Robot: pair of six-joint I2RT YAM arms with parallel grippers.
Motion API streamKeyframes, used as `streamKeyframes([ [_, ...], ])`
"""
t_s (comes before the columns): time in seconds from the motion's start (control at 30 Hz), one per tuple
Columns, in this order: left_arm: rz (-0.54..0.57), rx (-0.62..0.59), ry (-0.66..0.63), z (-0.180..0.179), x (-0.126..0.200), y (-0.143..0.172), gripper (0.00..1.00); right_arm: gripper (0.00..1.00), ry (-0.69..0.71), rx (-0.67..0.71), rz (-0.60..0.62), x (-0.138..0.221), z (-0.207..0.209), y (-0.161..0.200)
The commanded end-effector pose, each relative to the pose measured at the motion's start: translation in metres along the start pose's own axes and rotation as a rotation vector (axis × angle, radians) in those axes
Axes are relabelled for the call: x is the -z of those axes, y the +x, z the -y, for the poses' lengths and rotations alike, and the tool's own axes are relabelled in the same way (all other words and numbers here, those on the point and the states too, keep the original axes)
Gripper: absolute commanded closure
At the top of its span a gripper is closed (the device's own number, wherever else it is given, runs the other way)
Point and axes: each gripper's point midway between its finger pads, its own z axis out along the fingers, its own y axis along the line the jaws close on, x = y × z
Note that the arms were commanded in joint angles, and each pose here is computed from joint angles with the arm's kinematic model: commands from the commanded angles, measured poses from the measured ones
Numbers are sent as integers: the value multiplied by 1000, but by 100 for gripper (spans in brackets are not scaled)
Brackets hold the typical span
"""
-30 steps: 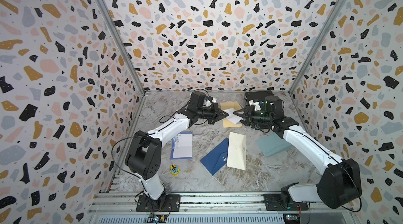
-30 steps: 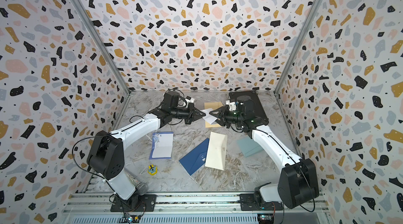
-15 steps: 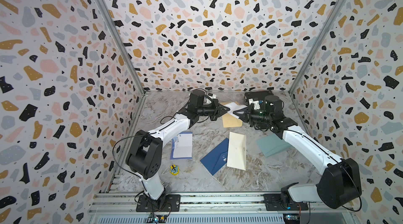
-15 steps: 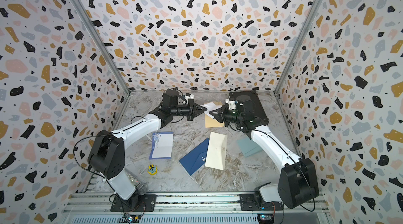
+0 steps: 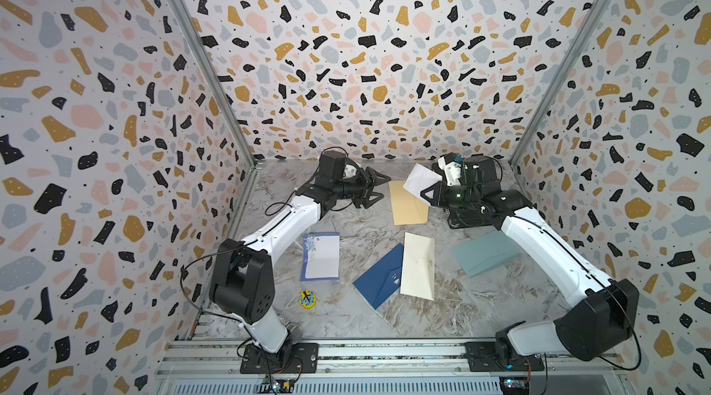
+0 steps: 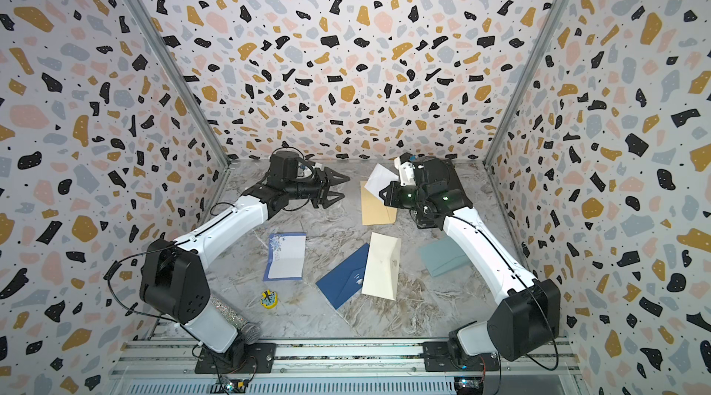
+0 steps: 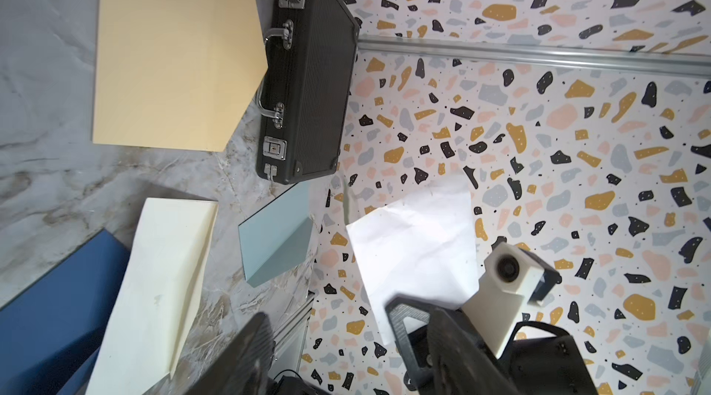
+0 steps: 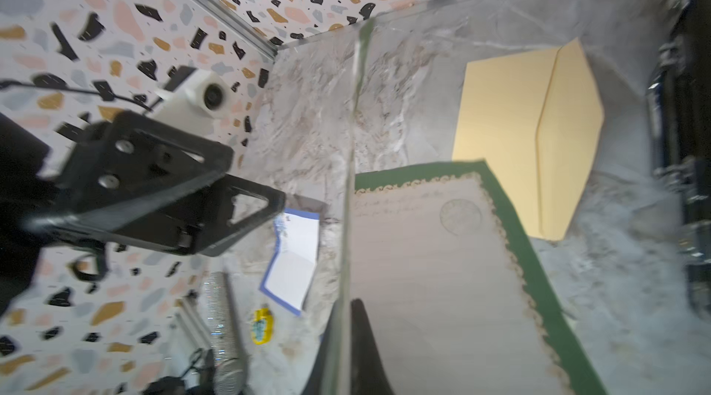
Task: Take the letter paper out of the envelope
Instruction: Unfold the letter paper.
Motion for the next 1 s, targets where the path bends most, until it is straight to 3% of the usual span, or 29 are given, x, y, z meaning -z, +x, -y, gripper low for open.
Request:
streamKeyframes([
  [0.0, -11, -28, -36, 2, 11, 8, 31, 100, 197, 484, 54, 7, 15, -3],
  [0.07, -19, -37, -40, 0, 15, 10, 30, 100, 200, 651, 109, 5, 11, -4],
  [0.2, -45, -70, -54, -4, 20, 16, 18, 100, 199, 859, 232, 11, 2, -6],
  [0.37, -91, -110, -78, -11, 24, 22, 18, 100, 120, 1065, 163, 9, -8, 15],
  [0.53, -151, -178, -105, -17, 24, 30, 21, 100, 39, 1184, 168, 7, -16, 35],
  [0.97, -245, -234, -63, -12, 10, 52, 23, 100, -46, 1249, 140, -4, -23, 51],
])
